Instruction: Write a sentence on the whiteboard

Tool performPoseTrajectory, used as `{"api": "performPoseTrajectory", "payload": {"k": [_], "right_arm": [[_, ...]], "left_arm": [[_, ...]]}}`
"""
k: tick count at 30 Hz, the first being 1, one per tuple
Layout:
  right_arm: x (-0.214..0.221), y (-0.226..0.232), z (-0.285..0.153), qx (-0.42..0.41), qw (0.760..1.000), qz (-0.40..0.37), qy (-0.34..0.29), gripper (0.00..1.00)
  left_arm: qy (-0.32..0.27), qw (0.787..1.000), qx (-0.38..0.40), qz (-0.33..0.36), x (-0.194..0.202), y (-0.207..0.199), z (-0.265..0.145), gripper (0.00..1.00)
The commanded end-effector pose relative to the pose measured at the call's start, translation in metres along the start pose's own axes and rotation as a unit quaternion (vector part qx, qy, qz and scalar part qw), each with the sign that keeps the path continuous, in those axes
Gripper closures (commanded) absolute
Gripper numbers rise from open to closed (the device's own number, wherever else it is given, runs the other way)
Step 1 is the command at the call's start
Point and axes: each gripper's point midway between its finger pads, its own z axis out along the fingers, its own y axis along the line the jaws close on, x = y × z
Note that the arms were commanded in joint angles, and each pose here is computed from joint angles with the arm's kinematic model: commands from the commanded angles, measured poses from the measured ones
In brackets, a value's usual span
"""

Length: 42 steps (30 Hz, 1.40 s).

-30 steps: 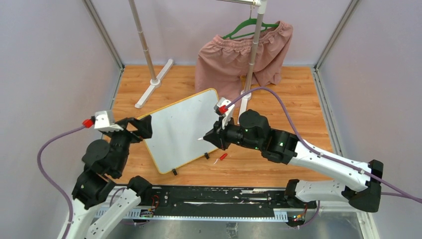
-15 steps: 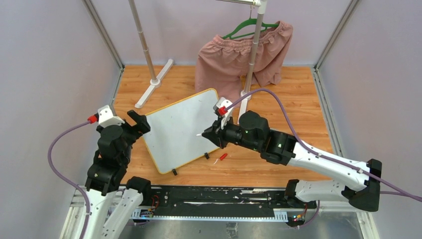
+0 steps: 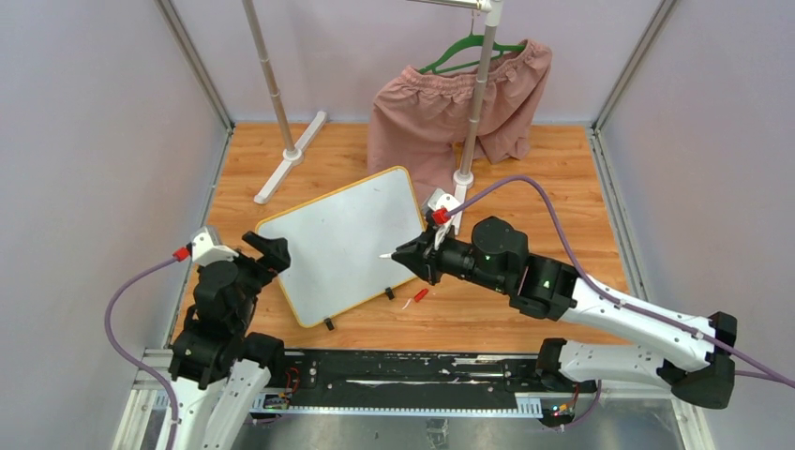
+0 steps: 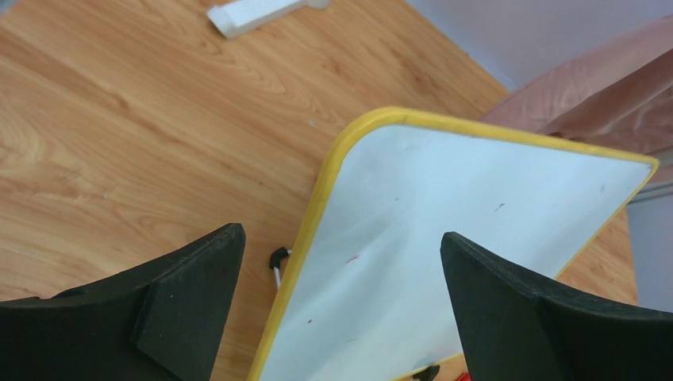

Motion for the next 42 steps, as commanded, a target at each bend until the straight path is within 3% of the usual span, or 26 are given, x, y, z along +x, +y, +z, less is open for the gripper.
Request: {"api": "performPoseTrajectory", "payload": {"k": [1, 12, 21, 34, 36, 42], "right_arm": [[-0.012, 0.004, -0.007, -0.006, 1.0, -0.004, -0.029, 1.0], [-0.02, 0.005, -0.019, -0.008, 0.999, 0.0, -0.043, 1.0], [-0.014, 0.001, -0.017, 0.001, 0.999, -0.003, -0.036, 1.0], [0.009, -0.013, -0.013, 0.031, 0.999, -0.013, -0.015, 1.0], [0.01, -0.013, -0.011, 0.032, 0.999, -0.014, -0.014, 1.0], [0.015, -0.013, -0.003, 0.032, 0.999, -0.02, -0.009, 1.0]], "left_arm": [[0.036, 0.999, 0.005, -0.04, 0.031, 0.004, 0.007, 0.0], [0.078, 0.988, 0.093, -0.09, 0.069, -0.023, 0.023, 0.05], [0.075, 0.976, 0.168, -0.114, 0.081, -0.043, 0.03, 0.21], [0.093, 0.955, 0.258, -0.11, 0.085, -0.084, 0.044, 0.33], [0.094, 0.959, 0.248, -0.104, 0.084, -0.081, 0.044, 0.32], [0.071, 0.978, 0.172, -0.093, 0.076, -0.051, 0.039, 0.1]]}}
